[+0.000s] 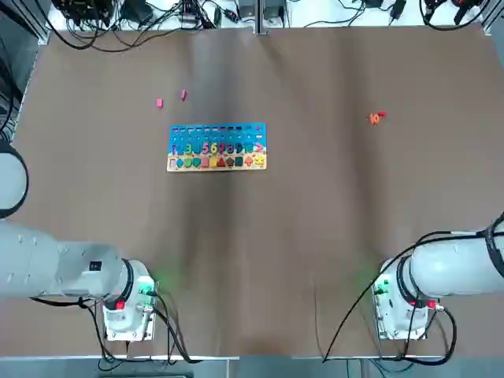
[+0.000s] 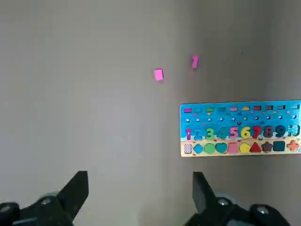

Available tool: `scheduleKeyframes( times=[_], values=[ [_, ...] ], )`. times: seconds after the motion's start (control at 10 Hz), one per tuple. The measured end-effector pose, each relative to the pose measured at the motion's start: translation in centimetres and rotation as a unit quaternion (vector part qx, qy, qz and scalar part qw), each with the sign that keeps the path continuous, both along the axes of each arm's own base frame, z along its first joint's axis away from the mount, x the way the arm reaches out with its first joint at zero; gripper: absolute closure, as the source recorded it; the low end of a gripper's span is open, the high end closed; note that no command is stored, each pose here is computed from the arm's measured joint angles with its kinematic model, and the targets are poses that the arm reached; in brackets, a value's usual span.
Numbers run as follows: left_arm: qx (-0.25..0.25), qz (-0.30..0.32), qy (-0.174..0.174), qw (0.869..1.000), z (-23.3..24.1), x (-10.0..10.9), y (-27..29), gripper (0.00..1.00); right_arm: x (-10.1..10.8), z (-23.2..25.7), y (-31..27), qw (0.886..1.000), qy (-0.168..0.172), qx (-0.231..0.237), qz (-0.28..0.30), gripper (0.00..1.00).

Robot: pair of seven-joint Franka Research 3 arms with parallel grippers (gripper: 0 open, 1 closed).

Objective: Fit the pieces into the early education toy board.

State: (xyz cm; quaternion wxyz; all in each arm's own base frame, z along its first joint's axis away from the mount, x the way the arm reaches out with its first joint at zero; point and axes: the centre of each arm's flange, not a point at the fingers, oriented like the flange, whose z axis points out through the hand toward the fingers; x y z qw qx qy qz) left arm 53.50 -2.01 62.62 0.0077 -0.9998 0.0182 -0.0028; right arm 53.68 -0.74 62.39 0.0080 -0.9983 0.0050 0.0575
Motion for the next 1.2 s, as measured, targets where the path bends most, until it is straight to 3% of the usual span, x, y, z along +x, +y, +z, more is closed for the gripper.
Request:
scheduleKeyframes(
  times=[0.5,0.9,1.1,1.2],
  values=[
    [0.0,-0.001,-0.007,1.0,0.4,0.2,0.1,0.02,0.0,0.0,-0.1,1.0,0.0,0.0,0.0,0.01],
    [0.0,0.012,0.018,1.0,-2.2,1.4,1.8,0.04,0.0,0.0,-0.1,1.0,0.0,0.0,0.001,0.01],
    [0.0,0.015,0.025,1.0,-5.1,2.1,1.8,0.18,0.0,0.0,-0.1,1.0,0.0,0.0,0.001,0.01],
    [0.0,0.016,0.025,1.0,-6.9,2.2,1.7,0.35,0.0,-0.1,-0.1,1.0,0.001,0.0,0.001,0.01]
  ],
)
